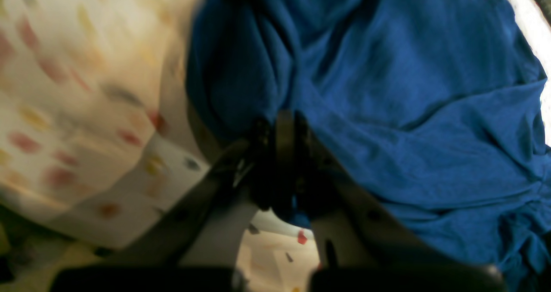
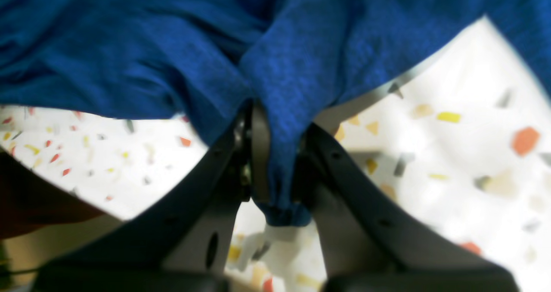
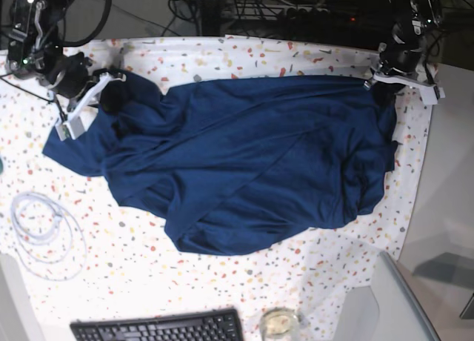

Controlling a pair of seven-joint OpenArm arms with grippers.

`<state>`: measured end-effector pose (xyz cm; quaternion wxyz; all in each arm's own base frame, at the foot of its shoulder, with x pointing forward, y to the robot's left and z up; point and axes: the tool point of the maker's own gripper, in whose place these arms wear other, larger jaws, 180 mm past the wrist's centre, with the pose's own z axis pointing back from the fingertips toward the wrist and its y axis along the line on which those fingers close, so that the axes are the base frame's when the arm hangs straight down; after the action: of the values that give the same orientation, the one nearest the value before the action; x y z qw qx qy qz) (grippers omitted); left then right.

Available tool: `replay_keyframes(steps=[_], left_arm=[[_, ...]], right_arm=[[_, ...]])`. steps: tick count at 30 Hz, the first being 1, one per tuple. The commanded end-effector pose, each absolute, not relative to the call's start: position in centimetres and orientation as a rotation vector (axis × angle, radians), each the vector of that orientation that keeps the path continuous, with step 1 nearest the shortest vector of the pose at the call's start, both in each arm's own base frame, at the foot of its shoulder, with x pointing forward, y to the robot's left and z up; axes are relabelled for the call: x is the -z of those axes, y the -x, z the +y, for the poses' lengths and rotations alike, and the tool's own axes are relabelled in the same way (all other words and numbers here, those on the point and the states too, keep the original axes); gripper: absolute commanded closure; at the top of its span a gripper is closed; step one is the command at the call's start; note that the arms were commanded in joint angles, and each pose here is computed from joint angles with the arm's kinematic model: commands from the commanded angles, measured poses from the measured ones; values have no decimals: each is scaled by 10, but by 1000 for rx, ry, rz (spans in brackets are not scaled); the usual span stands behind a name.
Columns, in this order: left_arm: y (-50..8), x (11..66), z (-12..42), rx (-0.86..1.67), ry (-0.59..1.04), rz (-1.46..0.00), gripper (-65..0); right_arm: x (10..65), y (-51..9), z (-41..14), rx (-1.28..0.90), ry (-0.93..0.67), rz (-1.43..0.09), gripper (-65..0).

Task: Layout the t-shirt on the table in an organized manner, then fold the t-shirt properly
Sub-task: 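Grasp the shirt's edge with both grippers and stretch it apart, then lift the held edge and sweep it over the shirt body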

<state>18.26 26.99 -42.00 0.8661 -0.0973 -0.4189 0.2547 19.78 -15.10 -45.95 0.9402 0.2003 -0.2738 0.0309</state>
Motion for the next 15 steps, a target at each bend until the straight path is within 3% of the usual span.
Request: replay_keyframes(steps=[1,7,15], left_arm=[[-179,408,274,-508,189,-901,0],[-170,380,272,-411,159,-923,0],[-164,378,204,-207,300,-851,0]], right_arm=[[446,-201,-154,-82,-405,-603,0],[408,-189,-166,-135,-330,-681,0],[365,-182,-224,-84,-150,-776,0]])
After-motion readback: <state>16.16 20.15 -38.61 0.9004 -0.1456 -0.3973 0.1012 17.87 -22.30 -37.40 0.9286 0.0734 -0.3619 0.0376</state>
